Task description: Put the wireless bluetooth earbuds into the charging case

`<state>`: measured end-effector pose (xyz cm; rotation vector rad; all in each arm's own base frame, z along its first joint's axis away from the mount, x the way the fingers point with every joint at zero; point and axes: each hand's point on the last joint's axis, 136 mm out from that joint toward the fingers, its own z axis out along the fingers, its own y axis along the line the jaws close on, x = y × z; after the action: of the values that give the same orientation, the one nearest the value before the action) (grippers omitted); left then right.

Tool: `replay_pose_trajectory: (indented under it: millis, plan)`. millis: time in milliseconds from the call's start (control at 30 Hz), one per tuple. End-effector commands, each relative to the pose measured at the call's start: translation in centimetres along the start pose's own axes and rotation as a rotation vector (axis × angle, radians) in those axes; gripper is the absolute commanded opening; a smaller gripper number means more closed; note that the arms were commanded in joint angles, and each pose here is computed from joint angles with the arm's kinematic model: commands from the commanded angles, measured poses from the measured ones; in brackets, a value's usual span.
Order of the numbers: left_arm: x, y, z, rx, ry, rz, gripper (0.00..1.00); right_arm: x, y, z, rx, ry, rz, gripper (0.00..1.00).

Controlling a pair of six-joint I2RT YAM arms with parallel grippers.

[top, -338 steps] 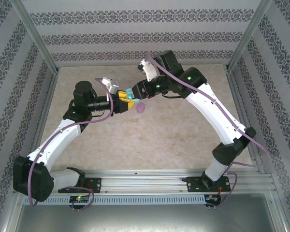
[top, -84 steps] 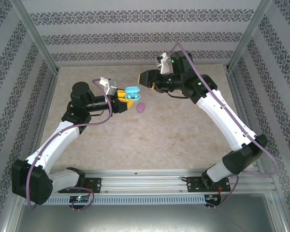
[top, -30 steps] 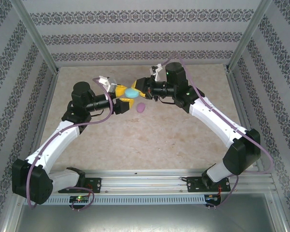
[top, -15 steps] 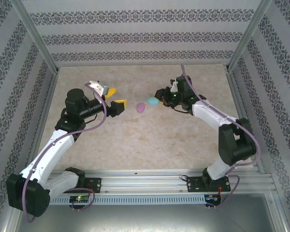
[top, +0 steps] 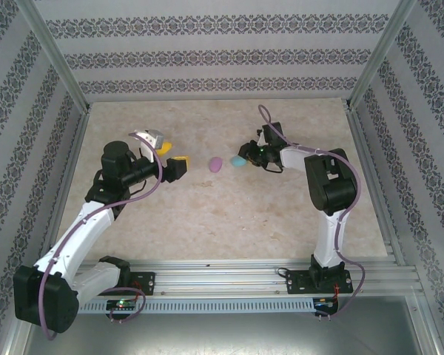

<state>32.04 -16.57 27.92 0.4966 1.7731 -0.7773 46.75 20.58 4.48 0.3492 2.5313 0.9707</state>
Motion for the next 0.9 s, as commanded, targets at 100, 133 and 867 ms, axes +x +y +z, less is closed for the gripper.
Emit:
replay_pose_trajectory:
  millis: [100, 133, 867]
  plan:
    - [0.3, 2.1, -1.0, -0.094, -0.006, 0.019, 0.92, 0.3, -1.6, 0.3, 0.068, 0.014, -0.073, 0.52]
    - [0.4, 2.6, -1.2, -0.116, -0.005, 0.021, 0.92, 0.4, -1.4, -0.2, 0.061, 0.015, -0.077, 0.57]
    - [11.9, 20.0, -6.9, -0.781, 0.017, 0.082, 1.00, -3.6, -7.9, -21.9, 0.535, -0.689, -0.420, 0.98]
